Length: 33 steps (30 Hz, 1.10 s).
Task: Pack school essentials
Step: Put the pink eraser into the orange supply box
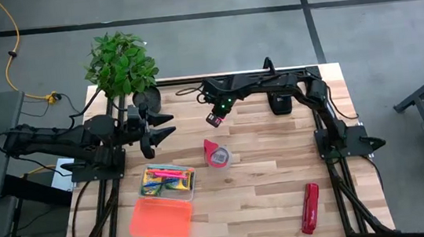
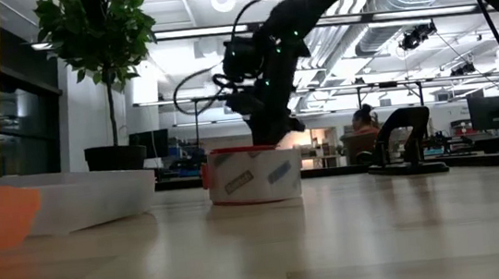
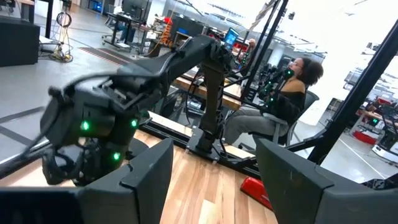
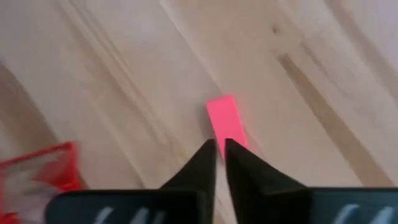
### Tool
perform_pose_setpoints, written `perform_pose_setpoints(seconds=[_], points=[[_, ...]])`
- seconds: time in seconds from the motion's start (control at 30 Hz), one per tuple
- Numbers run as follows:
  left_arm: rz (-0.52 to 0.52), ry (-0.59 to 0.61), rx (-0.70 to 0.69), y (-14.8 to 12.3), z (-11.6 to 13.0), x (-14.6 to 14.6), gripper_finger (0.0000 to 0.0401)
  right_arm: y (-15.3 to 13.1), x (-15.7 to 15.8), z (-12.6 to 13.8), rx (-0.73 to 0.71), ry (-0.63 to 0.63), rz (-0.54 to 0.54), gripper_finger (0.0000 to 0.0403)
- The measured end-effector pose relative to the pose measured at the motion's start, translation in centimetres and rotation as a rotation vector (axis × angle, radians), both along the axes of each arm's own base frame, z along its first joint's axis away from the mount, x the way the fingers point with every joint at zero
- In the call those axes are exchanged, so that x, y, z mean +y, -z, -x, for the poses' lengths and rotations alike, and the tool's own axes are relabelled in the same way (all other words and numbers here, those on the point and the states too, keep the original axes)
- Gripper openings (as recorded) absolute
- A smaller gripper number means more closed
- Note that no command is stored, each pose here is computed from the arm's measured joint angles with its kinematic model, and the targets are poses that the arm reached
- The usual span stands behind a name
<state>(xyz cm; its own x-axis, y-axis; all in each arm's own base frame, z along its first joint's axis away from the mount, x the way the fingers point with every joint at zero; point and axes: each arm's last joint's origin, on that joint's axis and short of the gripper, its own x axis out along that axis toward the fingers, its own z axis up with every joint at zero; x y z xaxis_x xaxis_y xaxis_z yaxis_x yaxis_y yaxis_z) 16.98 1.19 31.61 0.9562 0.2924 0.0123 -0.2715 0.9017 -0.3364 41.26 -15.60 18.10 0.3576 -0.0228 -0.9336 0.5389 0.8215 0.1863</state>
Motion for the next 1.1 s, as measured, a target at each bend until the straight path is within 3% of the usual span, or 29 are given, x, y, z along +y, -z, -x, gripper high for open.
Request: perform_pose_setpoints(seconds=[0.37,0.5,0.73,1.1], points=[[0.018,-0.004,-0.006,0.0,0.0,0.0,0.0220,2.5,0.0,0.1,-0.051,0.002,0.055,0.0220],[0.024,-0.005,-0.008,0.0,0.0,0.0,0.0220,4.0,0.2,0.1,-0.006,-0.025,0.052,0.0247],[0.026,-0.005,-0.009,0.0,0.0,0.0,0.0220,4.6,0.3,-0.1,0.039,-0.030,0.126,0.0225],[0.023,-0.005,-0.008,0.0,0.0,0.0,0.0220,4.8,0.1,0.3,0.091,-0.062,0.168,0.0074]])
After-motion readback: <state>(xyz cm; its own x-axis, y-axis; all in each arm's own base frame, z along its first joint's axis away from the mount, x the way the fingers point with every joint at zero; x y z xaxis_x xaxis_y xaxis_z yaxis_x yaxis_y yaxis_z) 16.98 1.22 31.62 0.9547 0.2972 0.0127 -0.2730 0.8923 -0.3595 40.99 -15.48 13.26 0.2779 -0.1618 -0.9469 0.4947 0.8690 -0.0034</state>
